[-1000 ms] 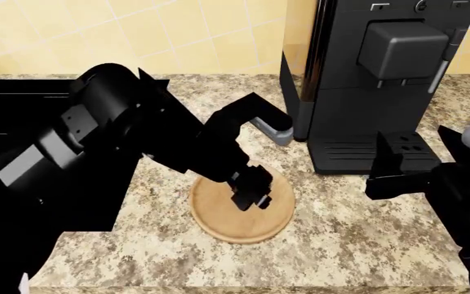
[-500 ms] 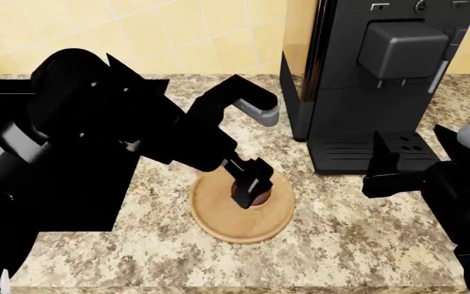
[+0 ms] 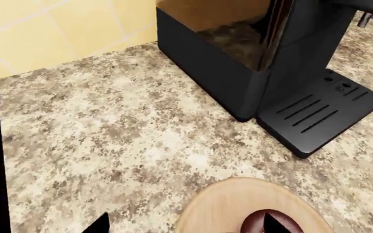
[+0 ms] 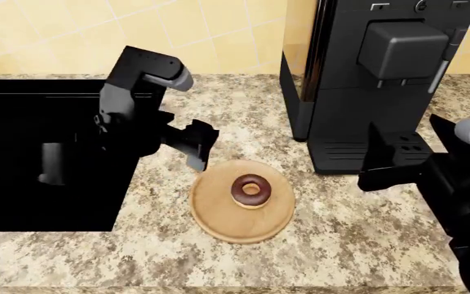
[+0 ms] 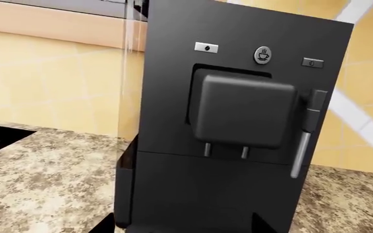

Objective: Place the pastries on the plates.

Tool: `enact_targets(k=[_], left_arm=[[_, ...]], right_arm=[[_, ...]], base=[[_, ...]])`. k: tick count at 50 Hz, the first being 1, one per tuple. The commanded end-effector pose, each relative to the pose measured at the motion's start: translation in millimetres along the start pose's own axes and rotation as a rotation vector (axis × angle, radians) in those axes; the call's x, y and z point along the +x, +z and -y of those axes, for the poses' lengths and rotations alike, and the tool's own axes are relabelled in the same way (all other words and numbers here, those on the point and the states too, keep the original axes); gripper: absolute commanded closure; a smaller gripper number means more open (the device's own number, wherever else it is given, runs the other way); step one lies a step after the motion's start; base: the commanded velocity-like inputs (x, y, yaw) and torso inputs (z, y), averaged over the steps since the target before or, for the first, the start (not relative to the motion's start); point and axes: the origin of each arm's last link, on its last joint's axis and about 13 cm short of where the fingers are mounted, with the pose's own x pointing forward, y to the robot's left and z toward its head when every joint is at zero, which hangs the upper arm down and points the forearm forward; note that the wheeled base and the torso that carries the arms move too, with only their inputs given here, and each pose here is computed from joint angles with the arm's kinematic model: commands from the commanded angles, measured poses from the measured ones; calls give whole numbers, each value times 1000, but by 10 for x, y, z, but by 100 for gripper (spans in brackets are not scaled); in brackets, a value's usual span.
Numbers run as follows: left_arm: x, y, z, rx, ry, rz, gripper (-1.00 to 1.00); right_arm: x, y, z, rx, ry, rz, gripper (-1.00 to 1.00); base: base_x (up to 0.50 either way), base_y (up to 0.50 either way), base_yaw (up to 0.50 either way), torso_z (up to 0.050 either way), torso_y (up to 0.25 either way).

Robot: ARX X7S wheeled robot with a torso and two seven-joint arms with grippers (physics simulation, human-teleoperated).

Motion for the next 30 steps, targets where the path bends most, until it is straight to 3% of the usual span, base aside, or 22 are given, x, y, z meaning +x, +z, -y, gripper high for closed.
enact_targets(k=[1, 6, 8, 9, 11, 30], left_arm=[[-208, -175, -135, -24, 289, 291, -100], [-262, -225, -112, -35, 307, 321, -100], [-291, -260, -112, 10, 341, 338, -100], [-292, -276, -97, -23, 340, 347, -100], [-331, -300, -106, 14, 368, 374, -100], [-495, -426, -81, -26, 395, 373, -100]], right_arm=[[-10, 65, 31, -9, -30, 24, -100], [-22, 77, 31, -11, -35, 23, -100], [-25, 88, 32, -16, -35, 25, -100], [-24, 87, 34, -16, -36, 25, -100], [-21, 87, 35, -17, -35, 24, -100], [-25, 111, 30, -35, -50, 50, -100]], base=[[0, 0, 0, 0, 0], [0, 0, 0, 0, 0], [0, 0, 0, 0, 0], [0, 0, 0, 0, 0], [0, 0, 0, 0, 0], [-4, 80, 0, 0, 0]])
